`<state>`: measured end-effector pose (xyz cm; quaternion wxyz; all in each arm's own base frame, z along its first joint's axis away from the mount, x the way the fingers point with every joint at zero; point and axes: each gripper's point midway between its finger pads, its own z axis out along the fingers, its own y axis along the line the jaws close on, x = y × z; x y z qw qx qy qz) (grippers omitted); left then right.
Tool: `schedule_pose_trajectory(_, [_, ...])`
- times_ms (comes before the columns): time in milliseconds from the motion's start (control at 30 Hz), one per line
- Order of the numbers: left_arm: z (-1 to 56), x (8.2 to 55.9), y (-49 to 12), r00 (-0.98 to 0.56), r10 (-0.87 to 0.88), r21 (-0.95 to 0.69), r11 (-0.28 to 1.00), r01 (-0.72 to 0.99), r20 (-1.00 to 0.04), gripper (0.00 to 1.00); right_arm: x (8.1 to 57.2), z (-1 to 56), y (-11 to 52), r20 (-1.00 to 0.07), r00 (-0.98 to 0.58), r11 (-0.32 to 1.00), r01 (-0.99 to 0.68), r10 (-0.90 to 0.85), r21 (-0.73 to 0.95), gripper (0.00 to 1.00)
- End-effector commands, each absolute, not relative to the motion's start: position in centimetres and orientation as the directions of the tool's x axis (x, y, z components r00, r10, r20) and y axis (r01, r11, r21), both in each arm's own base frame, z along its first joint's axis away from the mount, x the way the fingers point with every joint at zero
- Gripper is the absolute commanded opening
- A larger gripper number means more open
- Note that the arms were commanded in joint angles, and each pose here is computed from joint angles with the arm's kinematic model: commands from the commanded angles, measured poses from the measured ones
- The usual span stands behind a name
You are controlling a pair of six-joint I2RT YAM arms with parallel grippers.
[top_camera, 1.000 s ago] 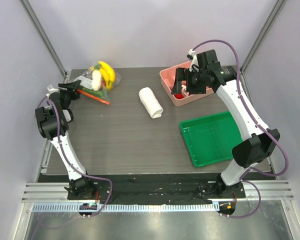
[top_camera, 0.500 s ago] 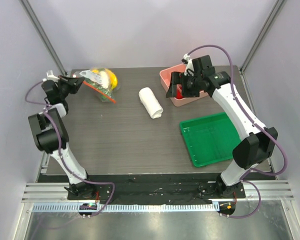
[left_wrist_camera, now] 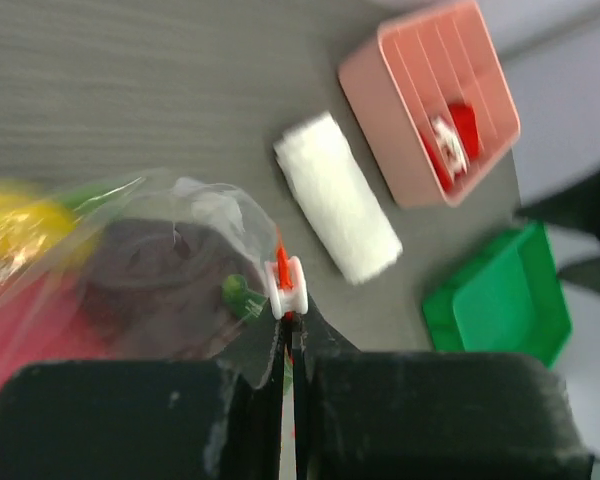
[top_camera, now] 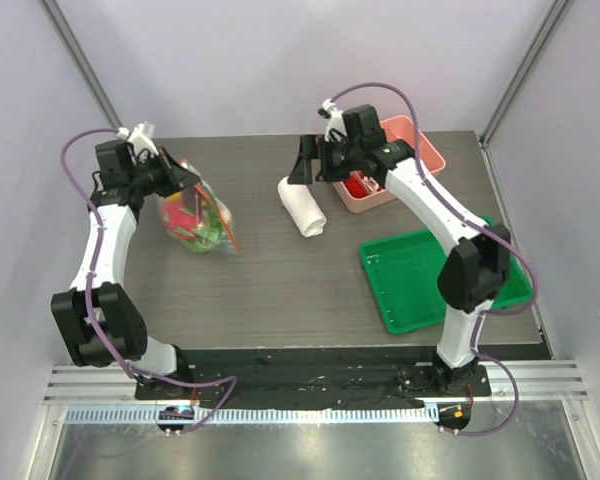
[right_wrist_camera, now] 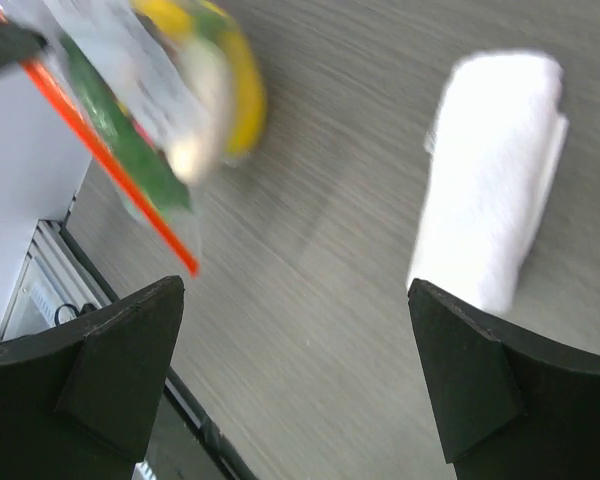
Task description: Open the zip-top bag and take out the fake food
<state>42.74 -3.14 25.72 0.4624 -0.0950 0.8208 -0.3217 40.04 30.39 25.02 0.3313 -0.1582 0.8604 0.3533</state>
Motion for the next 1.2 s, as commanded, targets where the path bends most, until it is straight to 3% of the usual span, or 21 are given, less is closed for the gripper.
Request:
schedule_pose_trajectory(0, [28.1,38.1,-6.7,-0.608,-0.232,-0.553,0.723,0.415,-0.759,0.00,41.2,28.5,35.1,-0.787,-0.609,0.591,-0.672,-0.098,0.446,1.00])
schedule_pose_trajectory(33, [27.0,36.6,-7.1,-0.673,-0.214,-0.588,0.707,0.393,-0.708,0.00,41.1,29.5,36.4,-0.812,-0.573,0.566,-0.708,-0.110,0.423,1.00])
schedule_pose_trajectory(233, [27.7,35.5,-8.0,-0.650,-0.181,-0.573,0.678,0.461,-0.738,0.00,41.3,28.9,41.3,-0.917,-0.361,0.378,-0.883,-0.171,0.278,0.99])
schedule_pose_trajectory(500, [28.1,34.4,-10.6,-0.630,-0.052,-0.514,0.632,0.581,-0.775,0.00,40.8,26.2,44.6,-0.980,-0.064,0.140,-0.989,-0.191,0.037,0.97])
schedule_pose_trajectory(567, [27.6,33.9,-11.1,-0.634,-0.004,-0.491,0.637,0.594,-0.773,0.00,39.4,25.4,45.4,-0.984,-0.054,0.030,-0.998,-0.168,0.050,0.93])
schedule_pose_trajectory(767, [27.4,32.5,-12.1,-0.593,0.071,-0.427,0.626,0.653,-0.802,0.00,37.5,25.7,47.8,-0.996,0.013,-0.095,-0.995,-0.091,-0.005,0.88])
schedule_pose_trajectory(967, [27.1,30.9,-12.5,-0.570,0.119,-0.385,0.624,0.680,-0.813,0.00,35.5,27.2,49.0,-1.000,0.000,-0.249,-0.968,-0.024,0.007,0.70])
schedule_pose_trajectory(1100, [26.7,30.6,-12.4,-0.575,0.144,-0.368,0.638,0.676,-0.806,0.00,33.9,27.5,49.3,-1.000,-0.006,-0.282,-0.959,-0.019,0.011,0.68])
schedule_pose_trajectory(1167, [26.4,30.6,-12.1,-0.576,0.155,-0.353,0.655,0.668,-0.803,0.00,33.4,27.5,49.2,-1.000,0.001,-0.280,-0.960,-0.013,0.003,0.61])
